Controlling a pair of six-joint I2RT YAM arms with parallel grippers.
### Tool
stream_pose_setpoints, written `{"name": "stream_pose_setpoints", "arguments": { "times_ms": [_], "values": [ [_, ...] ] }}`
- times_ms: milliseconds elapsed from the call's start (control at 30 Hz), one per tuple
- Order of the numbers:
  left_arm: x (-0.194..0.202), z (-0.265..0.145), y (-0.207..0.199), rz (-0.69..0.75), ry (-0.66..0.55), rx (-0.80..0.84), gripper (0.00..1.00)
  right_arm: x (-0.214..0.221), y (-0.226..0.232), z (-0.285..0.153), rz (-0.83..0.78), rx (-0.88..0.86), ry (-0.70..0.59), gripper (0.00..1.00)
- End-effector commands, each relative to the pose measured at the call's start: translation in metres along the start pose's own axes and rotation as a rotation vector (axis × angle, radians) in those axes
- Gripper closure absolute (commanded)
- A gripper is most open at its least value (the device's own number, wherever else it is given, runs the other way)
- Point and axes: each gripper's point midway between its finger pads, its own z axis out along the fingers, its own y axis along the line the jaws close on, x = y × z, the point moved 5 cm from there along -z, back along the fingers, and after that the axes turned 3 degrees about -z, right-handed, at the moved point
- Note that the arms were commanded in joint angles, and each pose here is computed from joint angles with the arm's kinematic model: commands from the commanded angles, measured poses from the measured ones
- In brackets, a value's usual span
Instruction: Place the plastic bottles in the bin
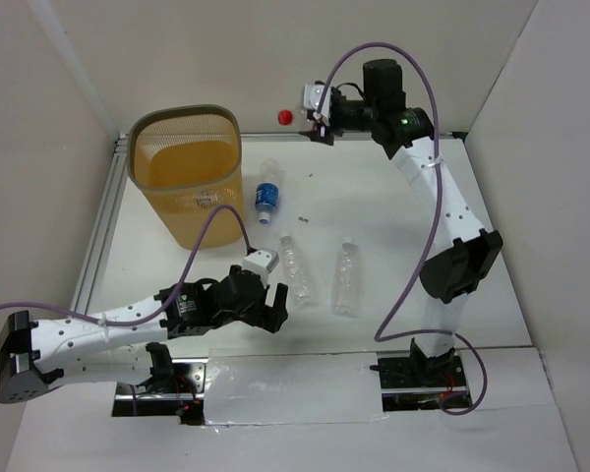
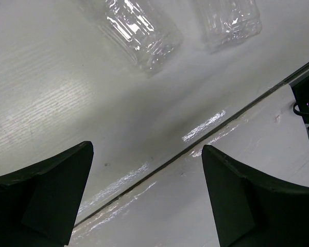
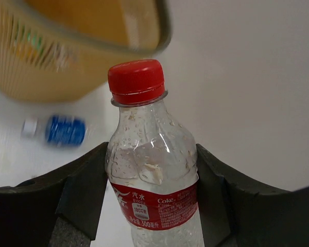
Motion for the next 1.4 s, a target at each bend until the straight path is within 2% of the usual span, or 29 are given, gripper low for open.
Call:
{"name": "stream_pose_setpoints", "arguments": {
  "times_ms": [0, 133, 200, 367, 433, 600, 667, 733, 767, 800, 933, 1000, 1067, 1133, 1200, 1233, 1267, 1300, 1367],
  "values": [
    [-0.003, 0.007, -0.011, -0.068, -0.047, 0.037, 0.01, -0.088, -0.046, -0.002, -0.022, 0.189, -0.261, 0.74],
    [0.006, 0.014, -0.007, -0.081, -0.05, 0.04, 0.01, -0.149, -0.063, 0.013, -0.026, 0.238, -0.47, 0.72],
    [0.011, 0.016, -0.003, -0.09, -0.05, 0.041, 0.01, -0.17, -0.056, 0.026, 0.07, 0.182, -0.573, 0.71],
    [0.017, 0.02, -0.001, -0.107, -0.043, 0.035, 0.01, -0.204, -0.047, 0.07, 0.181, 0.131, -0.747, 0.68],
    [0.019, 0.021, 0.0, -0.128, -0.041, 0.035, 0.01, -0.214, -0.035, 0.087, 0.268, 0.081, -0.782, 0.65],
    [0.017, 0.019, 0.001, -0.15, -0.083, 0.034, 0.01, -0.191, -0.003, 0.139, 0.457, -0.036, -0.757, 0.55],
    [0.012, 0.018, 0.001, -0.157, -0.111, 0.032, 0.01, -0.181, 0.004, 0.148, 0.527, -0.058, -0.734, 0.44],
    [0.008, 0.016, 0.0, -0.161, -0.124, 0.032, 0.01, -0.176, 0.005, 0.151, 0.558, -0.048, -0.708, 0.21],
    [0.008, 0.019, 0.0, -0.149, -0.122, 0.03, 0.01, -0.173, 0.002, 0.153, 0.57, -0.019, -0.69, 0.06],
    [0.008, 0.022, -0.002, -0.148, -0.121, 0.028, 0.01, -0.172, 0.001, 0.153, 0.585, -0.007, -0.676, 0.0],
    [-0.004, 0.027, -0.012, -0.16, -0.15, 0.04, 0.01, -0.168, -0.018, 0.138, 0.585, 0.061, -0.66, 0.0],
    [-0.008, 0.03, -0.016, -0.172, -0.164, 0.037, 0.01, -0.173, -0.032, 0.117, 0.577, 0.104, -0.65, 0.0],
    [-0.012, 0.037, -0.019, -0.183, -0.168, 0.012, 0.01, -0.16, -0.048, 0.098, 0.563, 0.169, -0.601, 0.0],
    [-0.017, 0.041, -0.02, -0.182, -0.183, -0.014, 0.01, -0.148, -0.063, 0.069, 0.6, 0.268, -0.505, 0.0],
    [-0.024, 0.048, -0.023, -0.188, -0.2, -0.049, 0.01, -0.117, -0.082, 0.028, 0.631, 0.401, -0.39, 0.0],
    [-0.025, 0.05, -0.022, -0.182, -0.199, -0.07, 0.01, -0.098, -0.08, 0.017, 0.656, 0.407, -0.321, 0.0],
    [-0.032, 0.05, -0.026, -0.198, -0.212, -0.079, 0.01, -0.063, -0.09, -0.01, 0.669, 0.467, -0.244, 0.06],
    [-0.033, 0.053, -0.025, -0.2, -0.219, -0.109, 0.01, -0.047, -0.087, -0.024, 0.69, 0.467, -0.199, 0.32],
    [-0.038, 0.062, -0.031, -0.203, -0.218, -0.127, 0.01, 0.009, -0.071, -0.065, 0.766, 0.484, -0.035, 0.65]
  ]
}}
